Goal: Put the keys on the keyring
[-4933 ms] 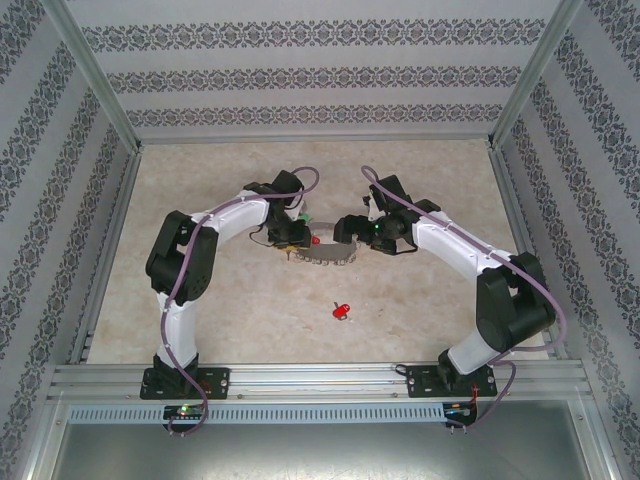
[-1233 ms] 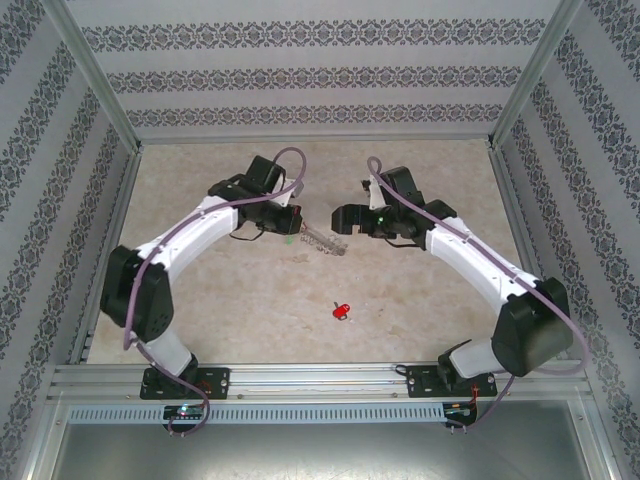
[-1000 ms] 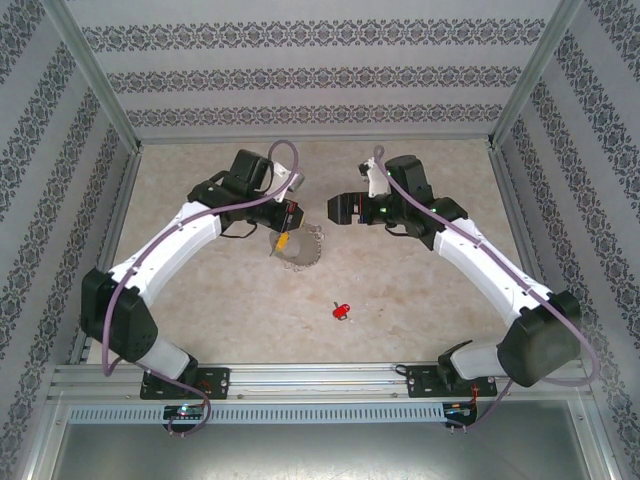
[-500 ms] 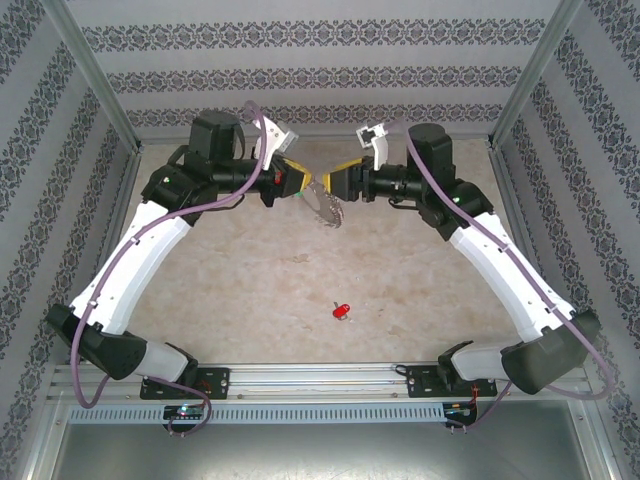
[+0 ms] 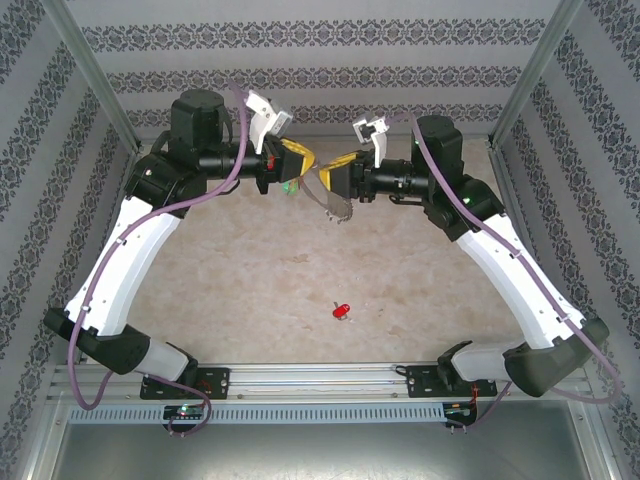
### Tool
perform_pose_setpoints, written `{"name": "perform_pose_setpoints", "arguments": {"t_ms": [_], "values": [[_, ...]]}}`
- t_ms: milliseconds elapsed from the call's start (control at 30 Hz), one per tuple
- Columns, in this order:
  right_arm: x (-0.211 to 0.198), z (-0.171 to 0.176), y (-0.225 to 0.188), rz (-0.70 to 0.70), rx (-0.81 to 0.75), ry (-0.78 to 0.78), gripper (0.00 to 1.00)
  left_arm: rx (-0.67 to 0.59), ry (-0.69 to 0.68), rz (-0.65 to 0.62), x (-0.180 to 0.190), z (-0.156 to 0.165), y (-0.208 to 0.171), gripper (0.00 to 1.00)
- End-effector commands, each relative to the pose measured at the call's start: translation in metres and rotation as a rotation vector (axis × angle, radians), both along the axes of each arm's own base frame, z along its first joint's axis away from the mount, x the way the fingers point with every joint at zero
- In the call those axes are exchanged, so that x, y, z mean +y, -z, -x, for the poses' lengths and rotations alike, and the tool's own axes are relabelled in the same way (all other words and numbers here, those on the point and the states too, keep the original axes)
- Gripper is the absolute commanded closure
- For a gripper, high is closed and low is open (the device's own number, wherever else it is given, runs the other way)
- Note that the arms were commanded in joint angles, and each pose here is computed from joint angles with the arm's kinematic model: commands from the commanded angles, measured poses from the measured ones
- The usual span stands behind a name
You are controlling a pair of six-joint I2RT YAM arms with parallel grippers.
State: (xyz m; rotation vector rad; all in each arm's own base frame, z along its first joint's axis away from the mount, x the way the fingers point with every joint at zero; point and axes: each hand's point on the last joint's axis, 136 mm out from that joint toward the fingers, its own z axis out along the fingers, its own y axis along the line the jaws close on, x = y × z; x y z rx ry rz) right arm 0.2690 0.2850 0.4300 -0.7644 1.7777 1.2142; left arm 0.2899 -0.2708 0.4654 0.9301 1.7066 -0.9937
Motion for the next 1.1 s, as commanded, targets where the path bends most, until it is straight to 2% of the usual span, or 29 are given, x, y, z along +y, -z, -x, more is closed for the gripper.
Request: {"name": "perform_pose_setpoints", "arguments": {"t_ms": [0, 133, 200, 667, 833, 1067], "values": [[0.005, 0.019, -0.02, -0.022, -0.057, -0.052, 0.73, -0.064, -0.018, 0.014, 0.004, 0.0, -0.02, 1.0], [0.015, 0.021, -0.015, -0.003, -0.056, -0.066, 0.85, -0.08, -0.04, 0.0, 0.005, -0.006, -0.019, 1.0], [0.019, 0.022, -0.013, 0.005, -0.057, -0.069, 0.88, -0.084, -0.056, -0.01, 0.005, -0.01, -0.017, 1.0], [0.048, 0.015, -0.021, -0.013, -0.069, -0.112, 0.96, -0.127, -0.124, -0.061, 0.011, -0.025, 0.001, 1.0], [0.054, 0.01, -0.027, -0.036, -0.07, -0.106, 0.91, -0.128, -0.142, -0.091, 0.012, -0.031, 0.015, 1.0], [0.051, 0.008, -0.037, -0.063, -0.055, -0.096, 0.65, -0.128, -0.154, -0.007, 0.016, -0.033, 0.003, 1.0]]}}
